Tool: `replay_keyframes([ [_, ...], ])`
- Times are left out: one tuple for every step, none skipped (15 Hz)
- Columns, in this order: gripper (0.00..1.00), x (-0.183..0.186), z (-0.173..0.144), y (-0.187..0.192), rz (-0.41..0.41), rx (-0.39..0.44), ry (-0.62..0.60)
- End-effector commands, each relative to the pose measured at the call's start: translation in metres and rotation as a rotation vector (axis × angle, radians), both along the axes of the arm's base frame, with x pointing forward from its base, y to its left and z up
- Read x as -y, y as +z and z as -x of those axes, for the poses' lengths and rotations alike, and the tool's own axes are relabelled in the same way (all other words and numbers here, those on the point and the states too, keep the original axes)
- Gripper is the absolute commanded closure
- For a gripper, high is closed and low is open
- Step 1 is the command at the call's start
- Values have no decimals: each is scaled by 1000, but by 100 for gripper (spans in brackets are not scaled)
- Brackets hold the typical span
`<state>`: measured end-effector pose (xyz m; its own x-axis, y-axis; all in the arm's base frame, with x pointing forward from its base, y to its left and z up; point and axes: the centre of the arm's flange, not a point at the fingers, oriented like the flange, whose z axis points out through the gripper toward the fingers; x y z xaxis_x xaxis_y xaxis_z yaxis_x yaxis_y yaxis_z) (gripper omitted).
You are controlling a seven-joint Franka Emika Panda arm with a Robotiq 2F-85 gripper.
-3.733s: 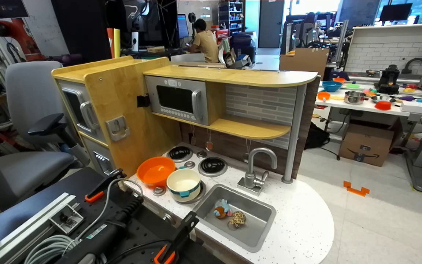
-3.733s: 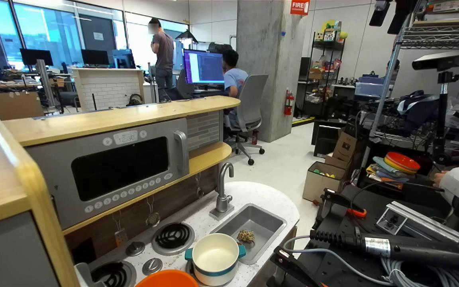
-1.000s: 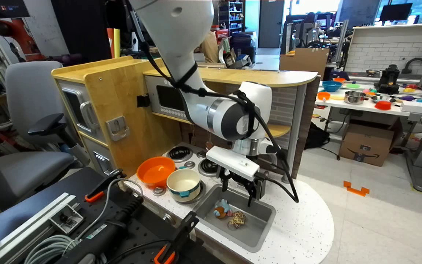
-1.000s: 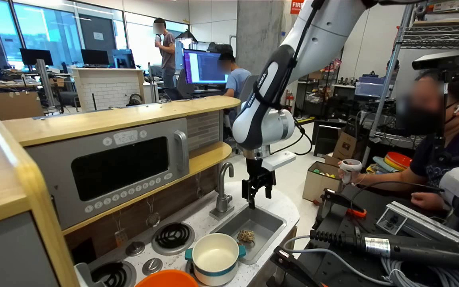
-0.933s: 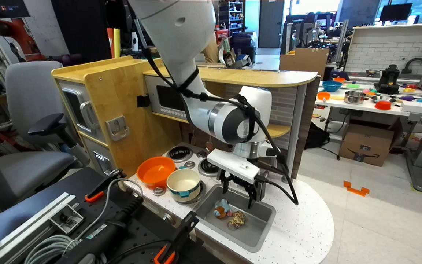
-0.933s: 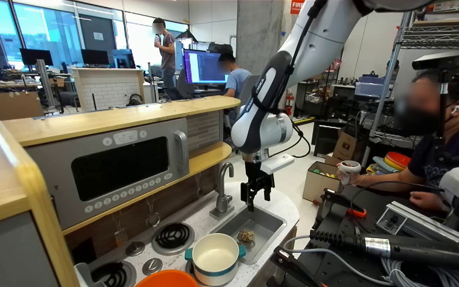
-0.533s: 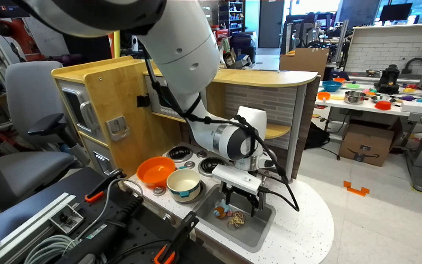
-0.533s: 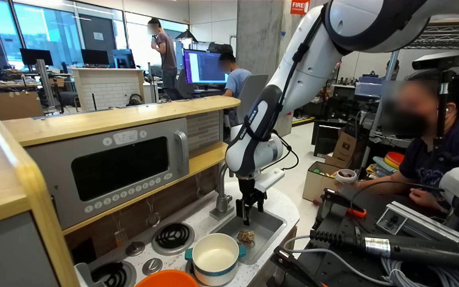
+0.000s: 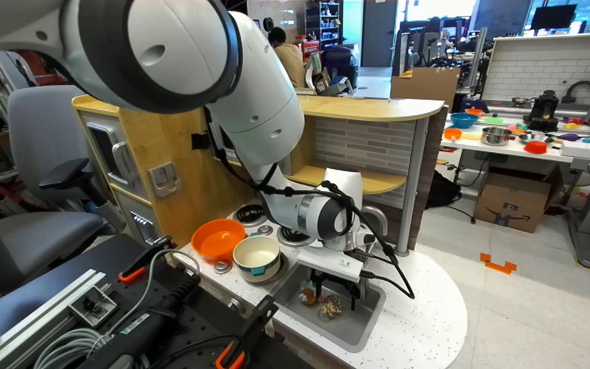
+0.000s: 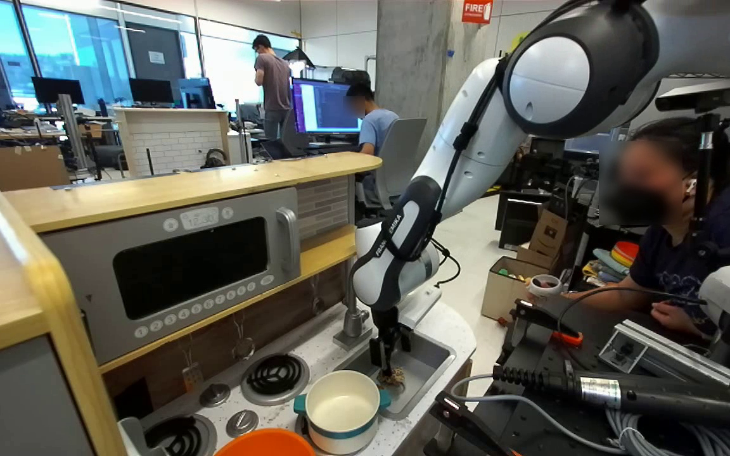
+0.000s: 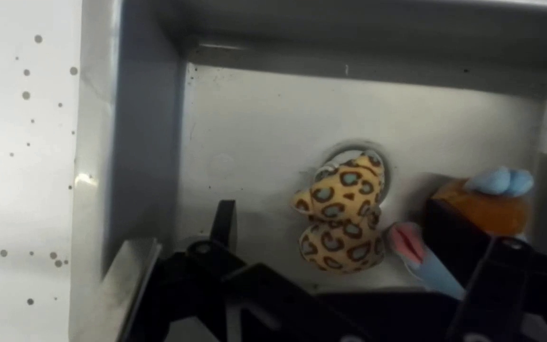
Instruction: Remove the brown toy from the sink and put it in the white pot
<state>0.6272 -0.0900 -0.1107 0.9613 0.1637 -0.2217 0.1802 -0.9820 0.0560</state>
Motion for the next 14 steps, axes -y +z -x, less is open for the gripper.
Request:
replay_keyframes([
  [0, 4, -23, -24, 35, -8, 17],
  [0, 5, -22, -28, 40, -11, 21],
  [0, 5, -21, -32, 44, -13, 25],
  [0, 5, -19, -36, 48, -16, 30],
  [0, 5, -18, -39, 51, -18, 34],
  [0, 4, -16, -43, 56, -18, 38],
  [0, 3, -15, -46, 58, -18, 43],
  [25, 1, -14, -49, 59, -16, 52],
  [28, -2, -13, -51, 62, -14, 62],
  [34, -4, -11, -50, 62, -14, 77],
  [44, -7, -11, -48, 62, -11, 85],
  [51, -8, -9, -45, 60, -10, 94],
  [58, -8, -7, -42, 56, -7, 101],
  [66, -8, -4, -37, 48, -6, 108],
])
